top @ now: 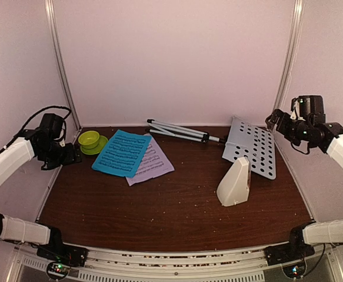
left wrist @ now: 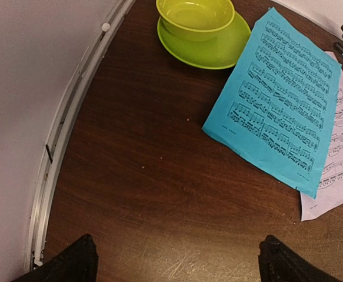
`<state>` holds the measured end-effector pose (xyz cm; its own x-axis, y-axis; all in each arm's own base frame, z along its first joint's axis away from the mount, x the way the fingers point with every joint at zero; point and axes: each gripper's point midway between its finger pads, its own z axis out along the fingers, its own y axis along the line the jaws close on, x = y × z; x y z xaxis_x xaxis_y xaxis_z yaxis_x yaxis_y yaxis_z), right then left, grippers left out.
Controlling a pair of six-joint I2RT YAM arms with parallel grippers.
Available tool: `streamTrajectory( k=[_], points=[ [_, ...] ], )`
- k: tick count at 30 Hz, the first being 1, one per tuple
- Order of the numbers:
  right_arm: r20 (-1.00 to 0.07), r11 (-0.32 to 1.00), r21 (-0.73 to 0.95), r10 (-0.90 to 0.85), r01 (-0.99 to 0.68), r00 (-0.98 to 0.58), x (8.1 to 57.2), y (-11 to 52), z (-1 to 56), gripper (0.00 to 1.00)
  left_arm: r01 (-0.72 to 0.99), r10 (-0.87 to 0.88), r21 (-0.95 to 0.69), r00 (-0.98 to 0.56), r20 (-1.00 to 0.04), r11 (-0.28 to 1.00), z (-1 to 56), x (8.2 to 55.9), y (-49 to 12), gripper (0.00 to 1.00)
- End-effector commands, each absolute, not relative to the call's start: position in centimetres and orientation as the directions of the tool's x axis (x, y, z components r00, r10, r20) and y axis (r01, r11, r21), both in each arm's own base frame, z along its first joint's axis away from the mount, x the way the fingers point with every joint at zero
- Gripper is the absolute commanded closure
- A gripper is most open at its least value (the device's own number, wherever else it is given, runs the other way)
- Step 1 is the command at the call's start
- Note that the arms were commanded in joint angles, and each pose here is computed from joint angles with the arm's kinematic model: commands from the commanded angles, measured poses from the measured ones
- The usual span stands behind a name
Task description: Set up the instrument practice props
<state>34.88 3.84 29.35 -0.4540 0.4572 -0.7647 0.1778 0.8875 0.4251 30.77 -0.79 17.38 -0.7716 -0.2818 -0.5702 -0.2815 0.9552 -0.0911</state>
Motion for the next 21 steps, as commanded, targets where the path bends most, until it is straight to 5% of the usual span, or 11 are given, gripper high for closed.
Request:
streamTrajectory(
  k=[1, 9, 21],
  points=[
    [-0.764, 0.885, 0.413, 0.465, 0.215, -0.448, 37.3, 3.2, 30.9, 0.00, -0.311, -0.328, -0.134, -0.740, -0.587, 0.941, 17.4, 32.7, -1.2, 0.02],
    [-0.731, 0.871, 0.430, 0.490, 0.237, -0.475, 42.1, 4.2, 32.2, 0.00, -0.312, -0.325, -0.116, -0.788, -0.522, 0.943, 16.3, 34.5, -1.8, 0.02],
    [-0.681, 0.899, 0.324, 0.437, 0.294, -0.587, 48.4, 7.3, 30.0, 0.00, -0.231, -0.355, -0.275, -0.709, -0.609, 0.933, 18.7, 35.9, -3.8, 0.02]
  ],
)
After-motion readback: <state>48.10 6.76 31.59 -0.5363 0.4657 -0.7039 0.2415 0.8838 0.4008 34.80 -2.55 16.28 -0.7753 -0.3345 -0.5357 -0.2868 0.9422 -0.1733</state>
